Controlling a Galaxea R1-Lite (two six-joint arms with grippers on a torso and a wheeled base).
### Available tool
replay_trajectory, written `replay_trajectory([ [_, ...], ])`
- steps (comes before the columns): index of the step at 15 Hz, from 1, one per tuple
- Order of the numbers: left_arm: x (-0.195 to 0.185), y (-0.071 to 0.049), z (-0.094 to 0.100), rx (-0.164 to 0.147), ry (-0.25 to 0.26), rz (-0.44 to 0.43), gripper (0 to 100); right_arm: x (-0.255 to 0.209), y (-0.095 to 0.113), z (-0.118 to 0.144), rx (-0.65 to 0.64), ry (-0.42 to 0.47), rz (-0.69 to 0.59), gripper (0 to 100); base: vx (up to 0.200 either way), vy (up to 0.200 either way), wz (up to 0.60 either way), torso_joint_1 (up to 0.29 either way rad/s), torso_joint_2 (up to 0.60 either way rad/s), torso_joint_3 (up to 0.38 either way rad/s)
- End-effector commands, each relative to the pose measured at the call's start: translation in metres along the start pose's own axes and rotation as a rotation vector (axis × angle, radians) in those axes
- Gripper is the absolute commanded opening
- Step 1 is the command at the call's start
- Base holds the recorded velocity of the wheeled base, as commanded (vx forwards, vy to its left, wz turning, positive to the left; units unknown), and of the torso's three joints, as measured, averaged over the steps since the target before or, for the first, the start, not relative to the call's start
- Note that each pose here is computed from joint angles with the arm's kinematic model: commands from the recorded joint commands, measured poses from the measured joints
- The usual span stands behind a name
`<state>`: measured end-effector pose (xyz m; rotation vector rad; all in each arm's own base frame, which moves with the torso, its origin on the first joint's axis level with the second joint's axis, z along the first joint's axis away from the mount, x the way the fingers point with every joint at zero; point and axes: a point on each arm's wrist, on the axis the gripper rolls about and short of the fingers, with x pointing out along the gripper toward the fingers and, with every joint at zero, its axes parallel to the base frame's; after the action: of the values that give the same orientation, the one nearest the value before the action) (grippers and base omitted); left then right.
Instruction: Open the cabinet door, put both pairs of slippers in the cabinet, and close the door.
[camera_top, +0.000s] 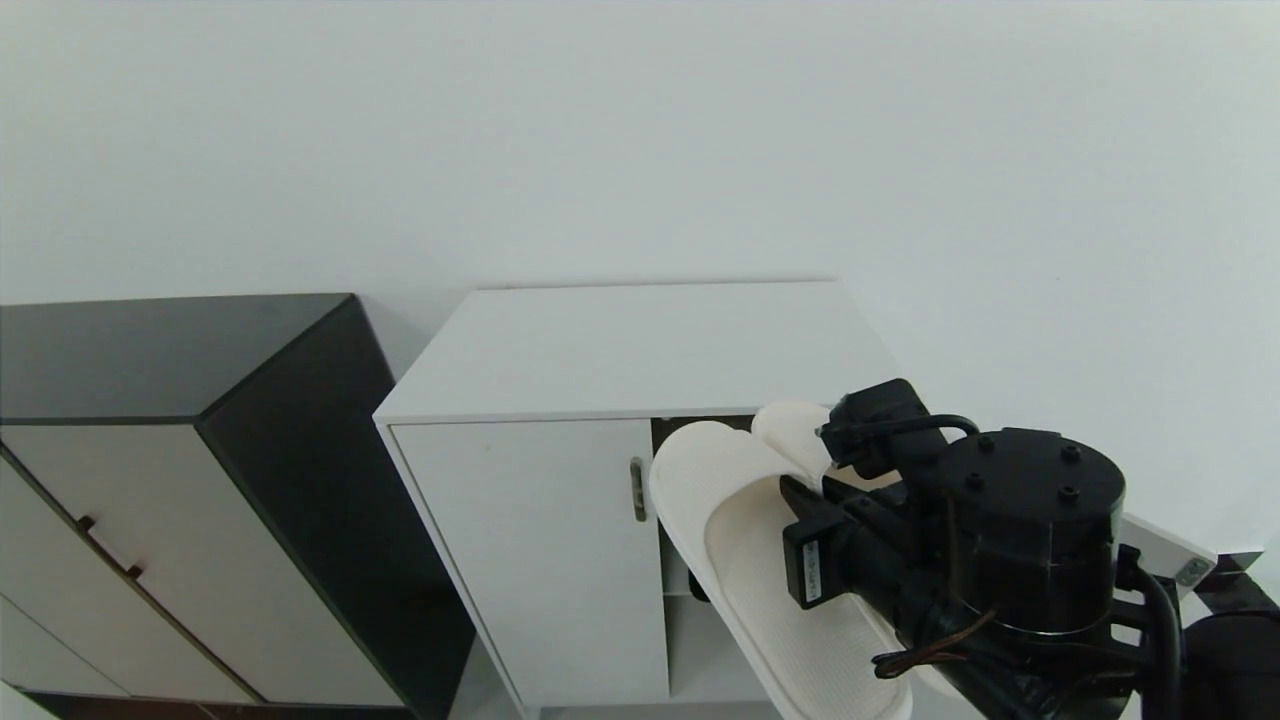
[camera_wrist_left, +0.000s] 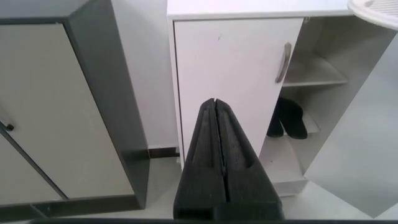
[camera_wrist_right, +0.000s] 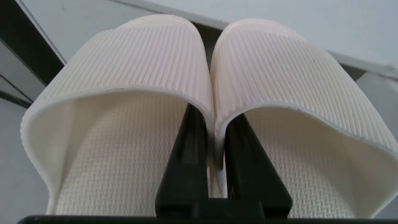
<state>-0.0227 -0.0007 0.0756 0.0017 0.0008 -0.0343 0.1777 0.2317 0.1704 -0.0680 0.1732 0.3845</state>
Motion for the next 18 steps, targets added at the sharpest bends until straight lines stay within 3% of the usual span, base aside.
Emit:
replay_trajectory([
  [1, 0.0000, 0.0000, 0.0001, 0.000, -0.001, 0.001, 0, 0.0002, 0.0004, -0.0006, -0.001, 0.002, 0.001, 0, 0.000, 0.000, 0.00, -0.232, 0.54, 0.310],
  [18, 0.0000, 0.0000, 0.0001, 0.001, -0.001, 0.001, 0, 0.0019, 0.0013, -0.0030, -0.005, 0.007, 0.000, 0, 0.000, 0.000, 0.00, -0.182, 0.50, 0.320],
])
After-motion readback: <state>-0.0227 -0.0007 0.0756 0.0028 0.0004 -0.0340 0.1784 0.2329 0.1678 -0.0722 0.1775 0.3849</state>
